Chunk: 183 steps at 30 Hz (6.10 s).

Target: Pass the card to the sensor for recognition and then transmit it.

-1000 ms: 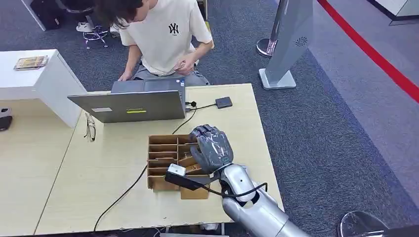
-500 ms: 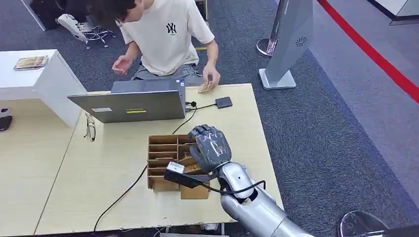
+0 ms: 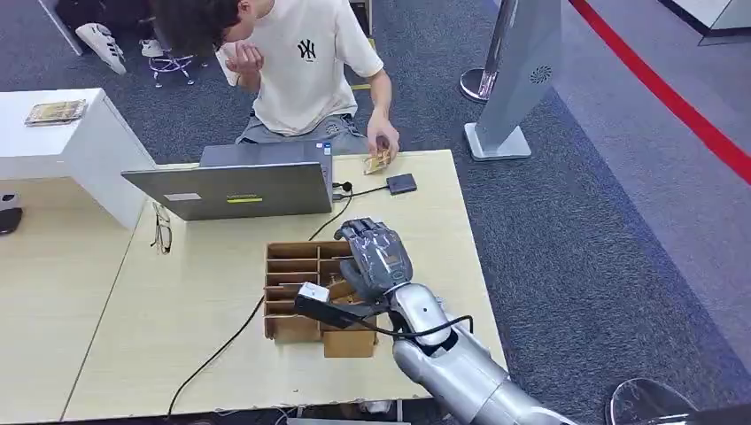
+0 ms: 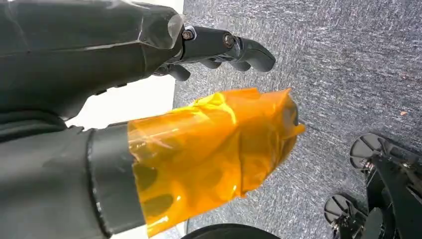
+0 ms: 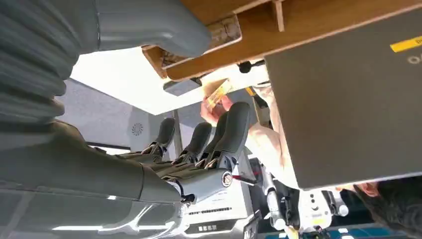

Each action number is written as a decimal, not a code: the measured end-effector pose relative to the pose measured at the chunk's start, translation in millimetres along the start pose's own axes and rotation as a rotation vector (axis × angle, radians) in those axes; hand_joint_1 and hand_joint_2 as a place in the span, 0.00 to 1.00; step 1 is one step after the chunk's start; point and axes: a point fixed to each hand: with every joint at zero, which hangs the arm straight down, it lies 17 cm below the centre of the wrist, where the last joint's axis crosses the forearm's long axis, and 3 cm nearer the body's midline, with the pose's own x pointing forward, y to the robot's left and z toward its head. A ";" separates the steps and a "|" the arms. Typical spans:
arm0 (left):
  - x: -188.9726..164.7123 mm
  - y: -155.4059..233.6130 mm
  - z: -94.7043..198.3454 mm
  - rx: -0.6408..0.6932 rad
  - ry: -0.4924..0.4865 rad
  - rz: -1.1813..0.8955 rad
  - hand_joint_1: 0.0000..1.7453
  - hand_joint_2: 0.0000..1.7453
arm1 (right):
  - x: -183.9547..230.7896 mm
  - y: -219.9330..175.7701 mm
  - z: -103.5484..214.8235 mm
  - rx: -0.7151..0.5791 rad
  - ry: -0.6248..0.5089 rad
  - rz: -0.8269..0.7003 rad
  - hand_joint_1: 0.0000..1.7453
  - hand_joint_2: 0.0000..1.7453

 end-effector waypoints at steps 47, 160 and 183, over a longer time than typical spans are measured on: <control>-1.1 -3.0 0.6 -0.007 0.006 0.002 0.00 0.00 | -14.2 -2.0 -4.2 -0.004 0.060 -0.098 1.00 1.00; 5.6 7.5 -1.0 0.010 -0.023 -0.058 0.00 0.00 | -111.8 -96.5 -58.3 -0.193 0.143 -0.388 0.00 0.00; 0.4 -31.4 6.6 -0.005 -0.037 0.086 0.00 0.00 | 15.9 -130.3 95.6 -0.321 -0.289 -1.490 0.00 0.00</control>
